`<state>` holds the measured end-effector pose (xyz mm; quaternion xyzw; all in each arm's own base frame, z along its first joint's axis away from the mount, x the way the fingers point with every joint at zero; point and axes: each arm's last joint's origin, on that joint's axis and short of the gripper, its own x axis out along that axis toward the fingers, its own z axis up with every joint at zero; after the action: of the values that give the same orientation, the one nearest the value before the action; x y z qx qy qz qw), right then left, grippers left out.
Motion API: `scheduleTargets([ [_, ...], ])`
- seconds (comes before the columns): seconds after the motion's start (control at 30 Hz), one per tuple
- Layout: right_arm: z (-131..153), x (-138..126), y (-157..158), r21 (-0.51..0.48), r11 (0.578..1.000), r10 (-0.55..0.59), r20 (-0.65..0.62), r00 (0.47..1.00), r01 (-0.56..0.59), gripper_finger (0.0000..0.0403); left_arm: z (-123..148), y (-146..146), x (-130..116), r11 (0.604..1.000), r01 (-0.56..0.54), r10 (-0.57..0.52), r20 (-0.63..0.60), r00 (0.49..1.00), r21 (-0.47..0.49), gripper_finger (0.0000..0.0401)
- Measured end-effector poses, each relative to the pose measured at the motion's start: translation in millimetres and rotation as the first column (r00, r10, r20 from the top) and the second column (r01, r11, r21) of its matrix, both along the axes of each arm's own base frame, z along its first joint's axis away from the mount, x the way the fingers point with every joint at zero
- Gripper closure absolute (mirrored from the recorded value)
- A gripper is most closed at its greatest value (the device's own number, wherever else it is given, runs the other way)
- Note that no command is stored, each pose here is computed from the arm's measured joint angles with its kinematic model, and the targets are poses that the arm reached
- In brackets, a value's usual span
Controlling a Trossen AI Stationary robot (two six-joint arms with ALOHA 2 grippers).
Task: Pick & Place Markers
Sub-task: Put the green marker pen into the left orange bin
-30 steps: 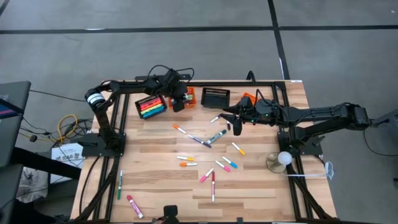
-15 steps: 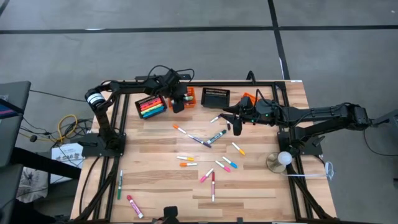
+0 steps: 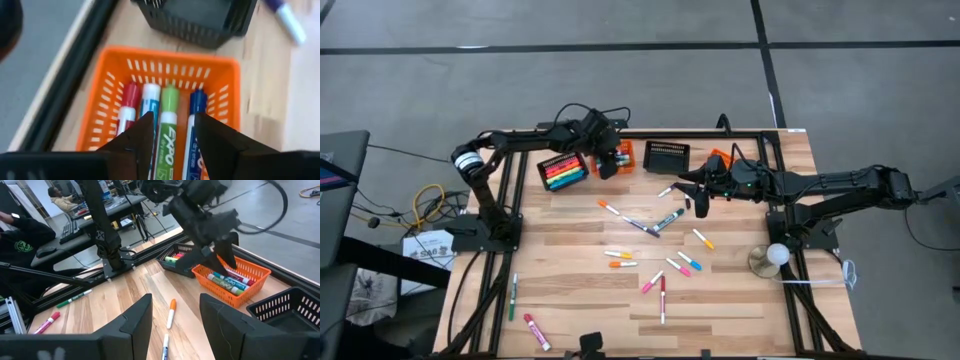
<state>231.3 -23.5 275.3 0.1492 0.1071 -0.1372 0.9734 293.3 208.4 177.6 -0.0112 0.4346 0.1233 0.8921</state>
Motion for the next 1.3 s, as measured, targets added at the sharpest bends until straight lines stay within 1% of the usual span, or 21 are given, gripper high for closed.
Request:
scheduleTargets([
  [0.1, 0, 0, 0, 0.0, 1.0, 0.0, 0.0, 1.0, 0.0, 0.0246, 17, -7, -1, 1.0, -0.015, 0.014, 0.05, 0.999, 0.006, 0.0259],
  [0.17, 0, 0, 0, 0.0, 1.0, 0.0, -0.002, 1.0, 0.0, 0.0246, 33, -16, 0, 1.0, 0.004, -0.004, 0.103, 0.995, 0.004, 0.0259],
  [0.23, 0, 0, 0, 0.0, 1.0, 0.0, -0.004, 1.0, 0.0, 0.0246, 49, -29, 2, 0.998, 0.058, -0.059, 0.156, 0.986, 0.01, 0.0259],
  [0.37, 0, 0, 0, 0.0, 1.0, 0.0, -0.004, 1.0, 0.0, 0.0246, 73, -69, 12, 0.983, 0.177, -0.184, 0.221, 0.958, 0.05, 0.0258],
  [0.47, 0, 0, 0, 0.0, 1.0, 0.0, -0.005, 1.0, 0.0, 0.0246, 83, -99, 18, 0.963, 0.26, -0.27, 0.247, 0.931, 0.073, 0.0257],
  [0.57, -1, 0, 0, 0.0, 1.0, 0.0, -0.005, 1.0, 0.0, 0.0246, 89, -125, 21, 0.943, 0.325, -0.332, 0.268, 0.904, 0.072, 0.0257],
  [0.7, -1, 0, 0, 0.001, 1.0, 0.0, -0.005, 1.0, 0.0, 0.0246, 87, -151, 22, 0.933, 0.359, -0.35, 0.276, 0.895, 0.022, 0.0257],
  [0.87, -1, 0, 0, 0.001, 1.0, 0.0, -0.005, 1.0, 0.0, 0.0246, 82, -170, 25, 0.928, 0.371, -0.347, 0.284, 0.894, -0.034, 0.0257],
  [1.0, -1, 0, 0, 0.002, 1.0, 0.003, -0.01, 1.0, -0.003, 0.0246, 73, -176, 22, 0.928, 0.362, -0.33, 0.268, 0.905, -0.082, 0.0259],
  [1.1, -1, 0, 1, -0.003, 1.0, 0.01, -0.013, 1.0, -0.01, 0.0246, 64, -178, 19, 0.927, 0.348, -0.306, 0.252, 0.918, -0.14, 0.0263],
  [1.23, -2, 0, 3, -0.04, 0.997, 0.072, -0.029, 0.997, -0.073, 0.0246, 51, -180, 14, 0.924, 0.311, -0.26, 0.228, 0.938, -0.224, 0.027],
  [1.3, -6, 2, 4, -0.055, 0.995, 0.08, -0.067, 0.995, -0.084, 0.0246, 46, -180, 9, 0.924, 0.29, -0.24, 0.212, 0.947, -0.249, 0.0275],
])
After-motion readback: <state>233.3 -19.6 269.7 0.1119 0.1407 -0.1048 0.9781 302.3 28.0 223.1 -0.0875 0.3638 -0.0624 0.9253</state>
